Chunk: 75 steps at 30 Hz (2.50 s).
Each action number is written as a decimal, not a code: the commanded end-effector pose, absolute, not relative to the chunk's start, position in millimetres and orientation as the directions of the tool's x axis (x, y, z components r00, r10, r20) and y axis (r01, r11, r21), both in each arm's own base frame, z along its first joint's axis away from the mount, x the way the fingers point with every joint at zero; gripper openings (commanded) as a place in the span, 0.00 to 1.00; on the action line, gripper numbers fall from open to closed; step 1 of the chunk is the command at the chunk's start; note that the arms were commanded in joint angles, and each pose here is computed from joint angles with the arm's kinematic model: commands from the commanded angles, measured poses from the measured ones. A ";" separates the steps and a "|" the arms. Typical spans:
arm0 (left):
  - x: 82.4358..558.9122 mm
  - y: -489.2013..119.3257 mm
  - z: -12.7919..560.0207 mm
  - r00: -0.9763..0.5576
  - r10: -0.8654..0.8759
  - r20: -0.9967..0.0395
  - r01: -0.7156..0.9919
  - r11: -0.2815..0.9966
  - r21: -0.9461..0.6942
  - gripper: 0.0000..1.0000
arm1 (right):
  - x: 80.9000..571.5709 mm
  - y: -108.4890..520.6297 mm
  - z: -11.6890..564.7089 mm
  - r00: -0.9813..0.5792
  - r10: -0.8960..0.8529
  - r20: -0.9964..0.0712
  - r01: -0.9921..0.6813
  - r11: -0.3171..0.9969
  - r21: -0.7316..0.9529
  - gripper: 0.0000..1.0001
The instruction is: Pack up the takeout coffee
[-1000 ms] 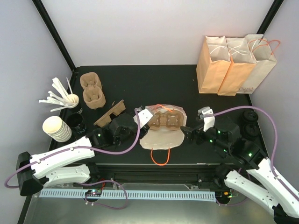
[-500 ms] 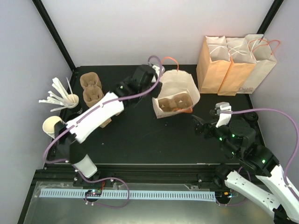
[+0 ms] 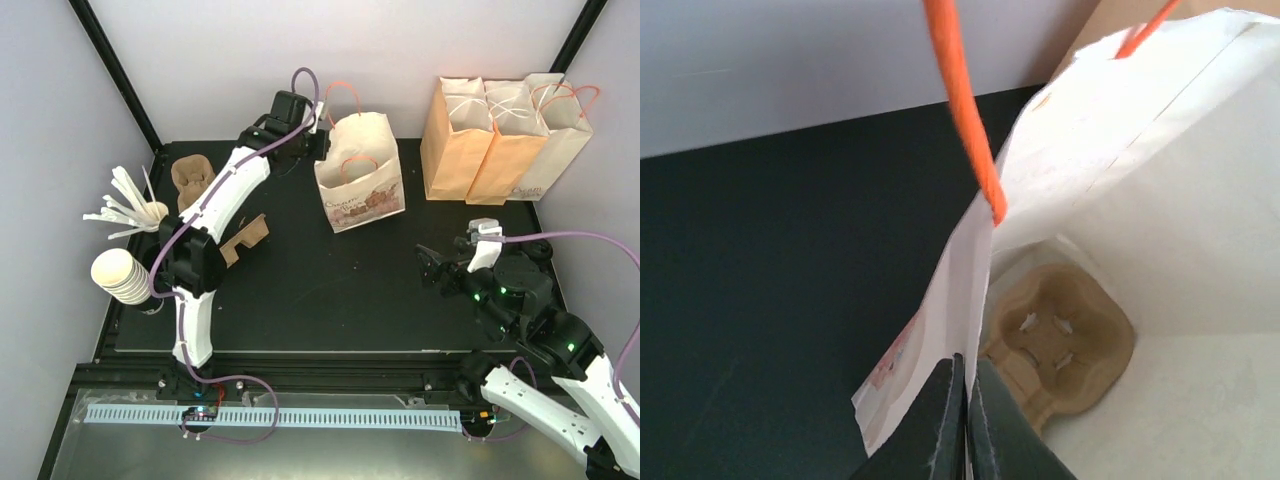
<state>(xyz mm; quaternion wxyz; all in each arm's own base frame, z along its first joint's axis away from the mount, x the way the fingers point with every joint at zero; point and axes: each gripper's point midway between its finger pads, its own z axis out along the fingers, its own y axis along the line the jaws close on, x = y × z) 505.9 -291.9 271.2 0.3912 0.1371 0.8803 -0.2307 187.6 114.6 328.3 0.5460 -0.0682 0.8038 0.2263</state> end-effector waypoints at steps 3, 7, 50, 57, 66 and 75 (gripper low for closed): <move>510.2 -291.1 292.7 -0.674 -0.013 -0.739 0.451 0.785 -0.425 0.18 | 190.5 113.7 330.9 -0.401 0.151 -0.903 -0.335 0.894 0.298 0.99; 501.8 -289.8 304.3 -0.680 -0.021 -0.733 0.461 0.764 -0.450 0.54 | 191.8 115.4 331.4 -0.403 0.140 -0.904 -0.338 0.895 0.290 1.00; 255.8 33.6 221.4 -0.591 -0.475 -0.653 -0.483 0.856 -0.186 0.57 | 163.8 262.6 279.4 -0.601 -0.123 -0.790 -0.728 0.492 0.477 1.00; 272.8 63.0 199.6 -0.589 -0.530 -0.610 -0.564 0.810 -0.159 0.53 | 158.3 255.5 273.3 -0.592 -0.137 -0.794 -0.735 0.497 0.461 1.00; 295.9 75.5 175.1 -0.653 -0.556 -0.514 -0.566 0.809 -0.156 0.44 | 165.1 248.0 271.4 -0.558 -0.127 -0.820 -0.733 0.539 0.416 1.00; 311.0 70.8 157.3 -0.675 -0.568 -0.472 -0.557 0.811 -0.180 0.39 | 156.4 236.5 264.8 -0.554 -0.061 -0.831 -0.723 0.529 0.443 1.00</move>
